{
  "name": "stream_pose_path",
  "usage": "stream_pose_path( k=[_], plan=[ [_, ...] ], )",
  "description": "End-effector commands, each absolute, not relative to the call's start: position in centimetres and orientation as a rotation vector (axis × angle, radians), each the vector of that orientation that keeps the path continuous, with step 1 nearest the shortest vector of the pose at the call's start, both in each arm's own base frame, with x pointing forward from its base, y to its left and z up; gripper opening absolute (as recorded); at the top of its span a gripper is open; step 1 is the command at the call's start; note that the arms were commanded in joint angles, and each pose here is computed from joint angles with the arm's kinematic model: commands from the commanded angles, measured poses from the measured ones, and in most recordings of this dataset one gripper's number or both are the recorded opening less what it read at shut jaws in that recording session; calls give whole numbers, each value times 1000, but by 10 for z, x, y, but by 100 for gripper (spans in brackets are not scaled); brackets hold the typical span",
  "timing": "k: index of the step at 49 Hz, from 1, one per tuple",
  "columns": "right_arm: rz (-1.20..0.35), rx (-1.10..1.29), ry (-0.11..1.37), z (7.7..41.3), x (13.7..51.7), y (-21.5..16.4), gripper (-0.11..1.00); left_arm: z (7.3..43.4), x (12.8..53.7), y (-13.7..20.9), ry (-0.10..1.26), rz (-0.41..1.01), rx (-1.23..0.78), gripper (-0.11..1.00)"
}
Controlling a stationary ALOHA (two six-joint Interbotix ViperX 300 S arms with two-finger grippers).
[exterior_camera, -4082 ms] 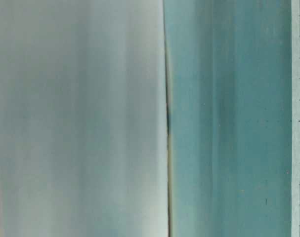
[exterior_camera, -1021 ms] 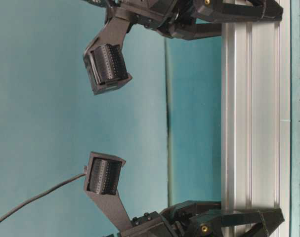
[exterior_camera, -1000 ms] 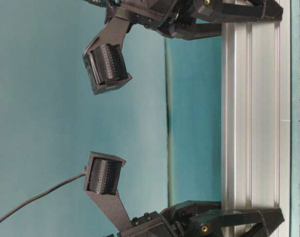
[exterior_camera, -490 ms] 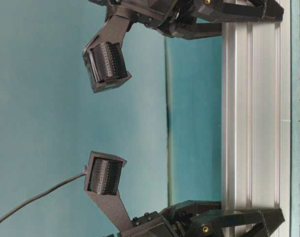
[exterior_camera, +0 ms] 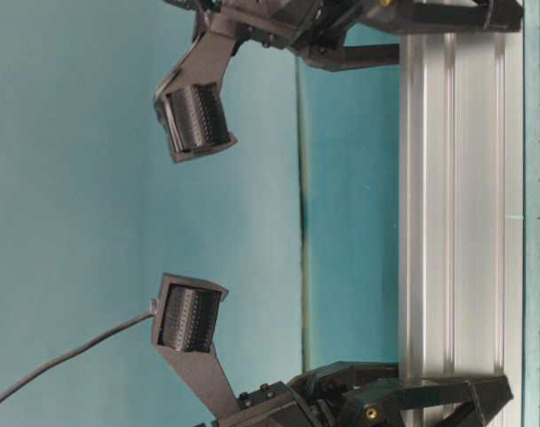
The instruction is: Lift the metal rail with both hands.
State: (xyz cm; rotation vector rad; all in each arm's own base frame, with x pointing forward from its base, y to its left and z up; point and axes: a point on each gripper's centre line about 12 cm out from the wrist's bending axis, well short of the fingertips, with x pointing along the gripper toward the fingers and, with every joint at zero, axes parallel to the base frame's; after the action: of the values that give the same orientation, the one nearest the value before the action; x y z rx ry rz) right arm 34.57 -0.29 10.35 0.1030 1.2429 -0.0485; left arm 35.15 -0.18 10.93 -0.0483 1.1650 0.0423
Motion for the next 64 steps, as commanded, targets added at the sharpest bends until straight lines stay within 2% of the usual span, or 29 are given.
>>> stream_pose_path(
  k=[1,13,21,25,39,64],
  plan=[
    [-55,113,1235,103,347,-2,90,114,352,-5,1150,40,-56,36],
    [-49,107,1231,104,348,0,91,114,352,-6,1150,40,-57,38],
    [-43,104,1231,103,348,2,91,114,352,-6,1150,30,-43,84],
    [-42,103,1228,104,348,2,91,113,352,-6,1150,30,-42,97],
    [-44,110,1182,120,350,2,91,149,349,-5,1053,29,-46,96],
    [-41,98,878,225,338,-4,91,237,320,-6,796,17,-54,96]
  ],
)
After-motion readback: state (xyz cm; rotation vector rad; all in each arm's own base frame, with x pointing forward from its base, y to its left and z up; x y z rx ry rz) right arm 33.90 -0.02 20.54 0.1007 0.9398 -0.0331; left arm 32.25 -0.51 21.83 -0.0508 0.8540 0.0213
